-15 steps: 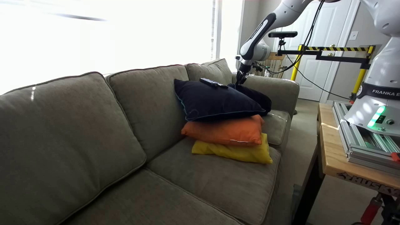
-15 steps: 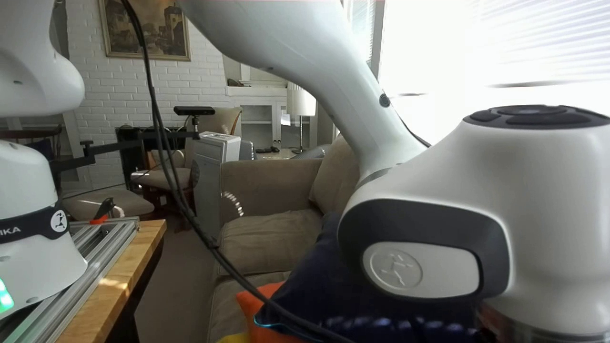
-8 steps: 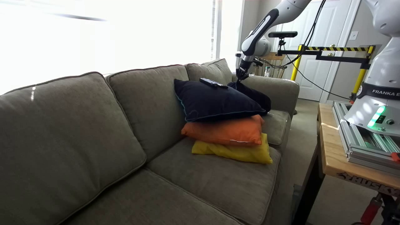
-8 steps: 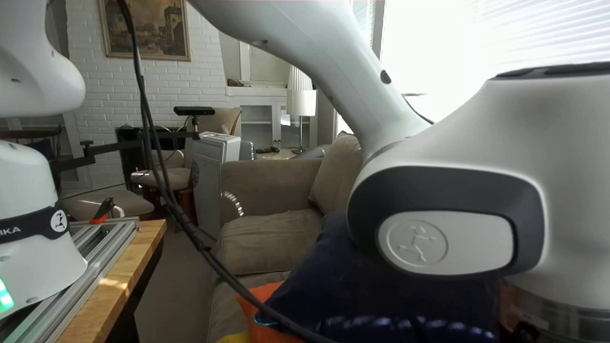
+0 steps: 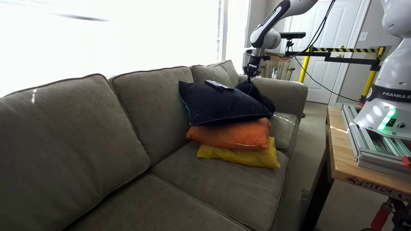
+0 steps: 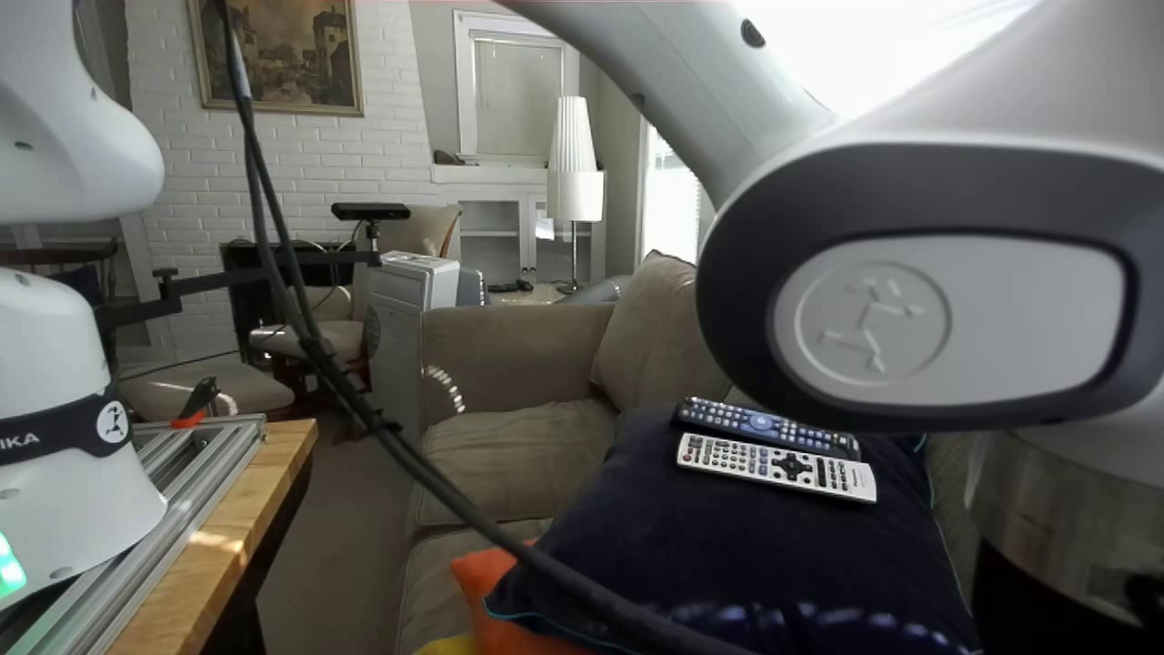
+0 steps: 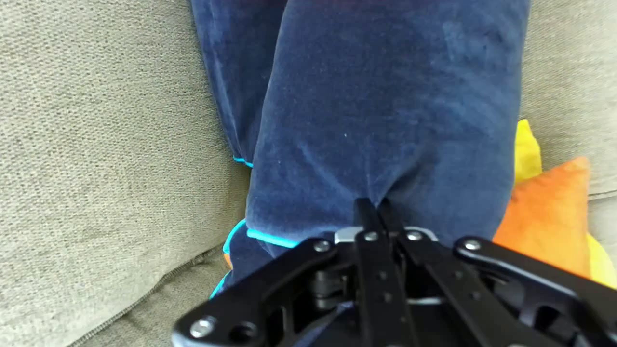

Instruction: Place the topmost pillow on the right side of the sofa.

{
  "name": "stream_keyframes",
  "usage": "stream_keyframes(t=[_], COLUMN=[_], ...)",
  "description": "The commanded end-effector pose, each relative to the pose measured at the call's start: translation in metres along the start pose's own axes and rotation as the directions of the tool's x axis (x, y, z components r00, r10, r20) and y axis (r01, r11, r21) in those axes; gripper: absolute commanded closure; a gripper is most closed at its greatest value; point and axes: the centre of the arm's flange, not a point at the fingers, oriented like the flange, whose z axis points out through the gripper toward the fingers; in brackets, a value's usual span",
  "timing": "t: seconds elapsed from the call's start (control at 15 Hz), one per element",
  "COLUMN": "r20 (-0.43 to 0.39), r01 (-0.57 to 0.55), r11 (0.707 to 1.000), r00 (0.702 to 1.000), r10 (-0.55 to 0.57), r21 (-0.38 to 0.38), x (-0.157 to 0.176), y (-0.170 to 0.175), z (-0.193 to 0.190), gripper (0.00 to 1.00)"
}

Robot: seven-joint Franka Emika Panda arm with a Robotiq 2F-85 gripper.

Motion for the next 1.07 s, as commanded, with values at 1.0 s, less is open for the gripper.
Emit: stream_keyframes(t=[1.0], r20=[0.012], r01=[0.307], r11=[0.946], r00=[0.951], r10=[-0.309], r21=[0.104], x=[-0.012], y=[0.033], z=[-0.087], gripper=[0.99])
